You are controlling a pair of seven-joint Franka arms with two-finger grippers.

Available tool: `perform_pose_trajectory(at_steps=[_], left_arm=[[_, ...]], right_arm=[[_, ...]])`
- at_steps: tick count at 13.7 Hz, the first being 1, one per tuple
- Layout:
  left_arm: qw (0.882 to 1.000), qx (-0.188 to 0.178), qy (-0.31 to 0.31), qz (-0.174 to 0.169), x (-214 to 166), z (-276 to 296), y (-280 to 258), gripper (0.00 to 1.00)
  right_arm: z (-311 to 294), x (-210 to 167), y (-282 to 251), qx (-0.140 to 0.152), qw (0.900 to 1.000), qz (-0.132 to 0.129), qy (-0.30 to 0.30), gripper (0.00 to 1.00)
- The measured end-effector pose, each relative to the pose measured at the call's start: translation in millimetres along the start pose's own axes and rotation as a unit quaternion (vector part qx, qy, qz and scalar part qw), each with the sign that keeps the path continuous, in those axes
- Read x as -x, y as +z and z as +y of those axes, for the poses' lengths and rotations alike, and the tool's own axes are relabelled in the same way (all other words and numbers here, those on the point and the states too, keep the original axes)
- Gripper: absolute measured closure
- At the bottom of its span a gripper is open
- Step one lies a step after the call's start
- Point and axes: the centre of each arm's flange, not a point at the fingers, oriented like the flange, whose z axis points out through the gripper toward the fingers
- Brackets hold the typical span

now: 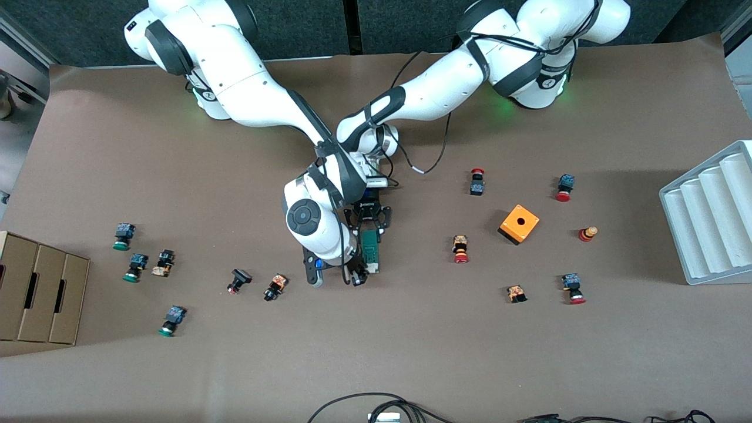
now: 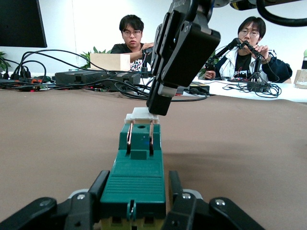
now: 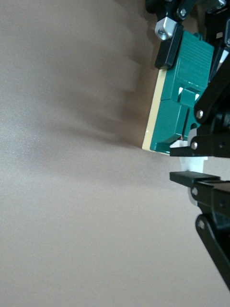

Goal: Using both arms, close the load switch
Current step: 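Release the switch with the right gripper while the left gripper lifts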

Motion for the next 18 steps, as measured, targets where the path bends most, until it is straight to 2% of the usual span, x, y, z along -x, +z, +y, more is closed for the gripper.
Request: perform_pose_trajectory(at_steps=[5,6,7,8,10,12,14,15,18], left_arm=[[1.0,0.0,0.0,0.0,0.0,0.0,0.0,0.44],[1.0,0.0,0.0,0.0,0.0,0.1,-0.1,0.44],[1.0,0.0,0.0,0.0,0.0,0.1,-0.1,0.44],[1.0,0.0,0.0,0.0,0.0,0.1,-0.1,0.44],[1.0,0.002,0.001,0.0,0.1,0.4,-0.4,0.41],[1.0,0.002,0.002,0.001,0.1,0.5,-0.4,0.21],[1.0,0.003,0.003,0.002,0.3,0.5,-0.4,0.03],[1.0,0.003,0.003,0.002,0.3,0.5,-0.4,0.0],[1.0,0.003,0.005,0.003,0.3,0.5,-0.5,0.0]], right_arm=[[-0.3,0.2,0.2,0.0,1.0,0.0,0.0,0.8],[-0.8,2.1,-1.0,-0.001,1.0,-0.002,-0.001,0.73],[-3.3,4.0,-5.2,-0.003,1.0,-0.004,0.0,0.73],[-8.5,3.3,-15.2,-0.007,1.0,-0.007,0.002,0.68],[-27.0,-12.5,-58.5,-0.013,1.0,-0.015,0.006,0.5],[-42.1,-42.5,-123.3,-0.012,0.999,-0.01,-0.035,0.31],[-42.4,-90.2,-195.2,0.002,0.995,-0.003,-0.103,0.1],[-36.8,-117.6,-230.9,0.012,0.99,-0.009,-0.142,0.01],[-5.3,-197.5,-332.6,0.026,0.967,-0.029,-0.251,0.0]])
